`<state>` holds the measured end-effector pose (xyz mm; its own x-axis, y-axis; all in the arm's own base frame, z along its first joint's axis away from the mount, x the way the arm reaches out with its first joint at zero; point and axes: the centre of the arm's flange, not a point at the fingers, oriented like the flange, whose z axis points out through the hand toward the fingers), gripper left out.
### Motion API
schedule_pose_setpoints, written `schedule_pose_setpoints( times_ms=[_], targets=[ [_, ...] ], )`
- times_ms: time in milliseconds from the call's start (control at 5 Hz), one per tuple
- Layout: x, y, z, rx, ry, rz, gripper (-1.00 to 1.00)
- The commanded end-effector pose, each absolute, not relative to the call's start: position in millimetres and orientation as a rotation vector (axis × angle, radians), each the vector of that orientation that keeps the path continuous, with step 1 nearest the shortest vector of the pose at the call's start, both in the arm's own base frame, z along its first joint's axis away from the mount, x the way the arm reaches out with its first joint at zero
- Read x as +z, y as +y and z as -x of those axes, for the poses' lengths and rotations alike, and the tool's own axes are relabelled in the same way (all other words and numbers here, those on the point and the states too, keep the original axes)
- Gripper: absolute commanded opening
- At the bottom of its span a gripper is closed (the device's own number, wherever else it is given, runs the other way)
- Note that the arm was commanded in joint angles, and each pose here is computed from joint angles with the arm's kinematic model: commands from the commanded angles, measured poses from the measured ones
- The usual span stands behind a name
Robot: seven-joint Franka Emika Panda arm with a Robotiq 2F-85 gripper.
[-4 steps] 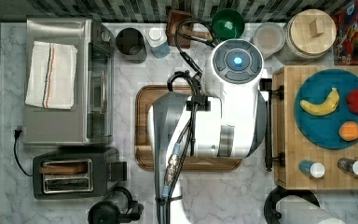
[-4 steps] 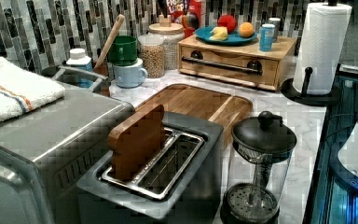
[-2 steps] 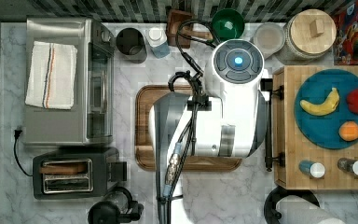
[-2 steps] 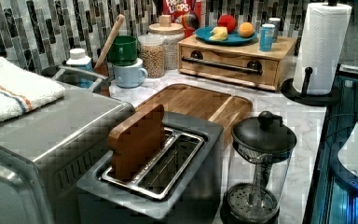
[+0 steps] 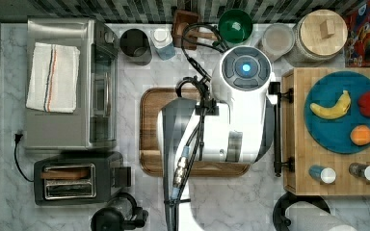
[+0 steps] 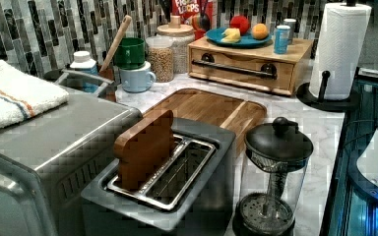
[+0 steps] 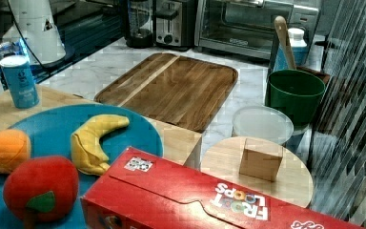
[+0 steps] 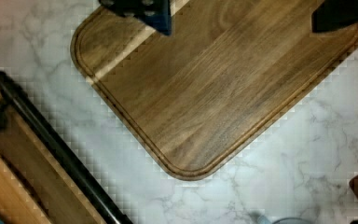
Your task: Open the drawer.
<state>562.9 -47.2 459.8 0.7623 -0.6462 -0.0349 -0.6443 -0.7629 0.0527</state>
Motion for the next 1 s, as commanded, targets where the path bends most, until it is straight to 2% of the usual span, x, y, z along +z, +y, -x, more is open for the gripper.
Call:
schedule_pose_setpoints(
  times_ms=[200,400,800,1000],
  targets=[
    [416,-118,-530,-0.156,-0.571,-3.056,1.00],
    [403,-137,-526,-0.160,-0.426,-3.071,1.00],
    [376,-177,-521,-0.119,-0.169,-3.056,1.00],
    [365,-191,-522,-0.153,-0.080,-3.059,1.00]
  ],
)
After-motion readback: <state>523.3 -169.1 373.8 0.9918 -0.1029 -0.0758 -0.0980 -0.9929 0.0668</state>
